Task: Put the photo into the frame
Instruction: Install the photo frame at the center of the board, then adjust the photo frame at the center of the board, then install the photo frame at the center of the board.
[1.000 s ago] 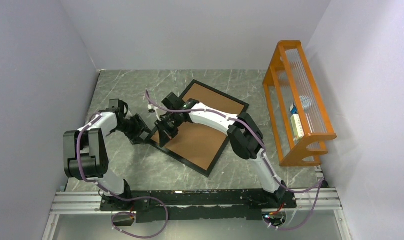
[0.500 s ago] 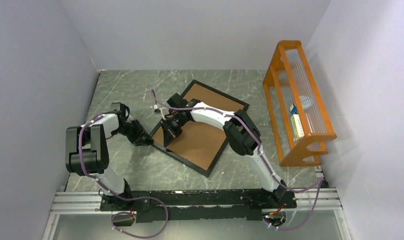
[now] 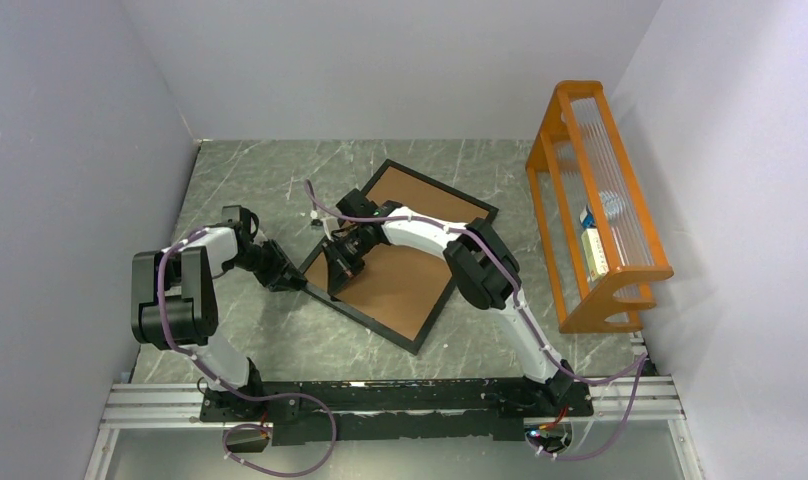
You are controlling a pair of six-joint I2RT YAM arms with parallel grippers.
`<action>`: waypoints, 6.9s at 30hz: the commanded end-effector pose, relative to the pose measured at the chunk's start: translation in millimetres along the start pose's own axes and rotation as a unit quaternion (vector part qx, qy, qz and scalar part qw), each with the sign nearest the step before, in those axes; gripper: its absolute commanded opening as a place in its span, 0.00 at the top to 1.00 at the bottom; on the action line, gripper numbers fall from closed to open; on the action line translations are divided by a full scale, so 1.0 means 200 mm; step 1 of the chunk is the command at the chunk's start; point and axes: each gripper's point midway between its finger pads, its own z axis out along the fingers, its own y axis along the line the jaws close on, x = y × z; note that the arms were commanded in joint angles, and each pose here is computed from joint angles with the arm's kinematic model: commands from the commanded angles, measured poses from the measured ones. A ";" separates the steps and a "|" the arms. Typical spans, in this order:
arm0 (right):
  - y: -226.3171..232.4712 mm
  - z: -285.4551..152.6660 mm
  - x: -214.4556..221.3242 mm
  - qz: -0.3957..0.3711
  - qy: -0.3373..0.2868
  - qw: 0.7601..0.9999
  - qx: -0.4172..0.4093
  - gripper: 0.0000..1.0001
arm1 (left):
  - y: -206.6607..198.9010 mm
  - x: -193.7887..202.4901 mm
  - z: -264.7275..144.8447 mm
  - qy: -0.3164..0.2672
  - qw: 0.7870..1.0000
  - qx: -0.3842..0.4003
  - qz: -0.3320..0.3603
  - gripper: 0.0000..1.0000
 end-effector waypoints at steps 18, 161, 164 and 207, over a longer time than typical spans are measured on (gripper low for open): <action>-0.10 0.07 -0.04 0.011 -0.001 1.000 0.022 1.00 | 0.05 -0.01 0.06 0.011 1.000 -0.015 0.003 0.63; 0.27 0.02 -0.43 0.253 -0.207 0.945 -0.010 0.87 | 0.08 0.11 -0.14 0.018 1.000 -0.002 0.011 0.97; 0.25 0.06 -0.43 0.257 -0.202 0.945 -0.009 0.87 | 0.17 0.07 -0.17 -0.013 0.998 -0.060 -0.001 0.87; -0.29 0.24 0.05 0.362 -0.115 0.913 0.146 0.73 | 0.32 0.20 -0.02 0.024 0.988 -0.144 -0.053 0.93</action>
